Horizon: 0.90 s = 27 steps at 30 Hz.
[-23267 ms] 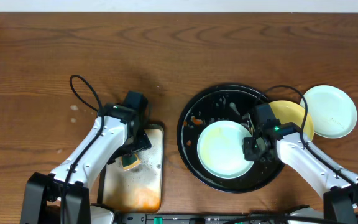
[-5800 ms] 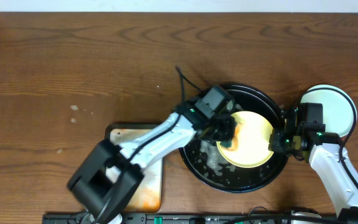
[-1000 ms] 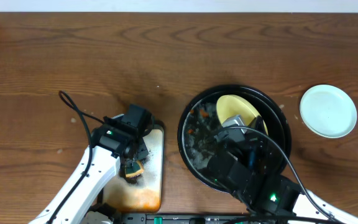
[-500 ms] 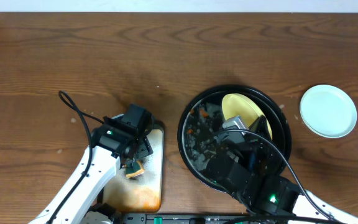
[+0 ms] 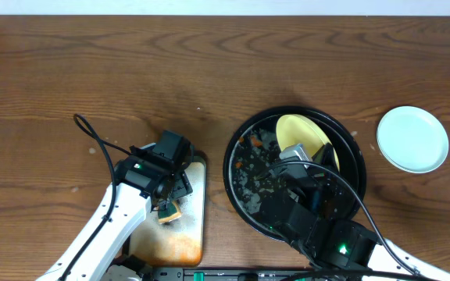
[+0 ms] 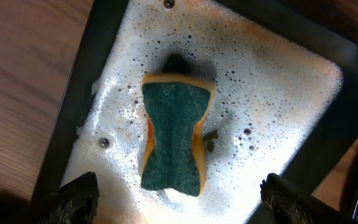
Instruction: Clean dirty plates on tray and stack at the side
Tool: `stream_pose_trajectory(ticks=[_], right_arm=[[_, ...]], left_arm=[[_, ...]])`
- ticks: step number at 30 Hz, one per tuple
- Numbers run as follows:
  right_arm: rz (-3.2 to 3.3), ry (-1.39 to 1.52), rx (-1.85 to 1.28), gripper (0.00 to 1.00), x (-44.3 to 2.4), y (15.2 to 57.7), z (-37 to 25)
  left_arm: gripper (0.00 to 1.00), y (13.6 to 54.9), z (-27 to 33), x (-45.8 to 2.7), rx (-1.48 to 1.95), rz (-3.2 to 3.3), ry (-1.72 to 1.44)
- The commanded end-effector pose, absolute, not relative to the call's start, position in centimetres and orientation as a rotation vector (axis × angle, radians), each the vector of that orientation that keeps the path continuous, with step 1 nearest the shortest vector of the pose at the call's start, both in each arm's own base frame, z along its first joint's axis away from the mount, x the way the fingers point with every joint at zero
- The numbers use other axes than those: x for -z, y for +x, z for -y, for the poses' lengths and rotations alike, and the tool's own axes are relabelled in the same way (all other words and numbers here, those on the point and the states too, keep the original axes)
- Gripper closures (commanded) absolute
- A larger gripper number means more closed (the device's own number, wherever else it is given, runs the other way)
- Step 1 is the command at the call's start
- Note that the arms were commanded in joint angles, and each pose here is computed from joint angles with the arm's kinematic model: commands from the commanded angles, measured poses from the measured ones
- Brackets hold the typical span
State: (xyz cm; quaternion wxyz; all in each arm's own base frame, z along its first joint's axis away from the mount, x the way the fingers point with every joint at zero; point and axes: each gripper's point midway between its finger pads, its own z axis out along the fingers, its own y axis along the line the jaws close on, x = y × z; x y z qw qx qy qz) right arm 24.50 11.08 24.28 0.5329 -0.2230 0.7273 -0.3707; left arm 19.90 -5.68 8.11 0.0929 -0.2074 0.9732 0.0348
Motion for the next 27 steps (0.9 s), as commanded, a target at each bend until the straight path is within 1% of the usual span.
stream_pose_trajectory(ticks=[1,27], right_arm=[[-1.713,-0.484,0.897,0.99,-25.49,24.36,-10.74],[-1.726,-0.449,0.891,0.99,-25.43,24.65,-10.26]], left_arm=[[0.15,19.84,5.46,-8.12,-0.111,-2.886,-0.615],[0.15,19.84,5.46,-8.12,-0.111,-2.886,-0.615]])
